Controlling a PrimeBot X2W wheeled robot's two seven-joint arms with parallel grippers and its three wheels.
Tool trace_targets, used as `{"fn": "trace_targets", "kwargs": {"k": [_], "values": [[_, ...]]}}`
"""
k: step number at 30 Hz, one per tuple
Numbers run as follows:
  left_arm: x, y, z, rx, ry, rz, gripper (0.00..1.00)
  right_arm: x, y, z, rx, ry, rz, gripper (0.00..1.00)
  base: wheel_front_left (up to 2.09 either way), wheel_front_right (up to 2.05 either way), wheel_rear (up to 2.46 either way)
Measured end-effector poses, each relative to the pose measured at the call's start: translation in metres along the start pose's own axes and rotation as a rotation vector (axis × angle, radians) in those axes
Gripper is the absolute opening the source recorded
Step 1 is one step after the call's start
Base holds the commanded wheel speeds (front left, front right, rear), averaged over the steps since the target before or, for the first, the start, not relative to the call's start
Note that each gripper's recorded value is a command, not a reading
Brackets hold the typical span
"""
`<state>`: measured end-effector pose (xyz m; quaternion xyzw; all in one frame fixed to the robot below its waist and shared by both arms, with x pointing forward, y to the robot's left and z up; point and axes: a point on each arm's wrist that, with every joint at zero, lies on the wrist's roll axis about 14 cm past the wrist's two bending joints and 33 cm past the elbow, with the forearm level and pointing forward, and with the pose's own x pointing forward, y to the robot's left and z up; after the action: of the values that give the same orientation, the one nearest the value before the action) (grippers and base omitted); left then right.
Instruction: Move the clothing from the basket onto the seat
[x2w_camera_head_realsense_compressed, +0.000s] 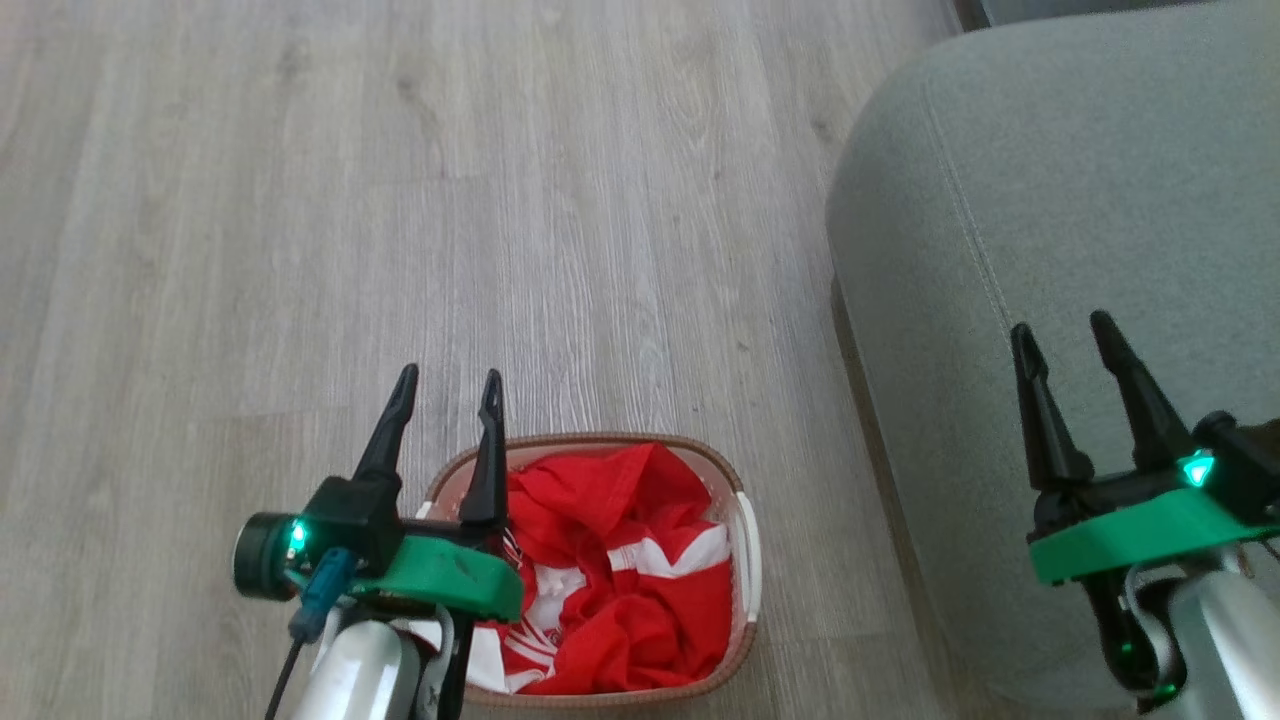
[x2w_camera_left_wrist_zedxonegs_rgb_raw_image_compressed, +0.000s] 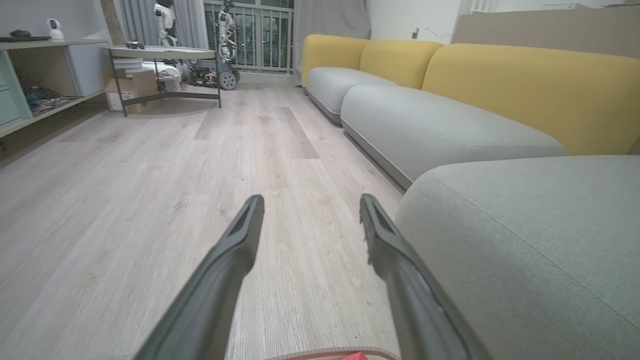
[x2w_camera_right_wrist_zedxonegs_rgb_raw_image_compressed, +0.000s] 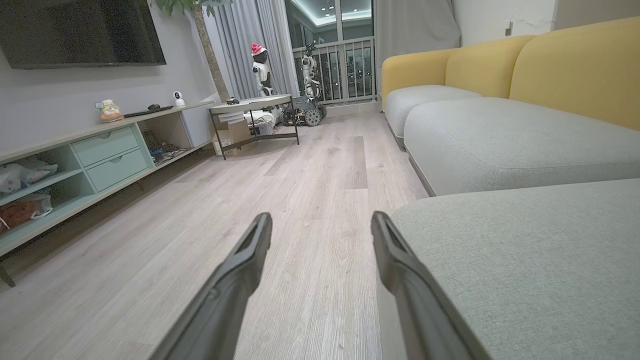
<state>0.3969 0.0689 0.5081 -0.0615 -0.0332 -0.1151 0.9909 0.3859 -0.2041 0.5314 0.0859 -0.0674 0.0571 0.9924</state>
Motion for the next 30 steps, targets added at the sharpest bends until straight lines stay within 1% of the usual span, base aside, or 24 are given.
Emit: {"fn": "trace_targets", "kwargs": {"k": [8,15,16,23,24,30], "values": [[0.017,-0.006,-0.024,-0.003,0.06,-0.015,1.0,0.013,-0.013,0.001,-0.003,-0.005,-0.019,1.0,0.0,0.0,0.0],[0.031,-0.013,-0.066,-0.012,0.166,-0.038,1.0,0.036,-0.027,0.009,-0.02,-0.035,-0.027,1.0,0.0,0.0,0.0],[0.031,-0.013,-0.066,-0.012,0.166,-0.038,1.0,0.036,-0.027,0.009,-0.02,-0.035,-0.027,1.0,0.0,0.0,0.0],[0.048,-0.026,-0.114,-0.018,0.285,-0.081,1.0,0.057,-0.043,0.01,-0.035,-0.05,-0.04,1.0,0.0,0.0,0.0],[0.05,-0.027,-0.131,-0.012,0.329,-0.091,1.0,0.063,-0.045,0.011,-0.027,-0.062,-0.04,1.0,0.0,0.0,0.0],[0.043,-0.031,-0.197,-0.029,0.521,-0.115,1.0,0.077,-0.056,0.013,-0.038,-0.078,-0.041,1.0,0.0,0.0,0.0]]}}
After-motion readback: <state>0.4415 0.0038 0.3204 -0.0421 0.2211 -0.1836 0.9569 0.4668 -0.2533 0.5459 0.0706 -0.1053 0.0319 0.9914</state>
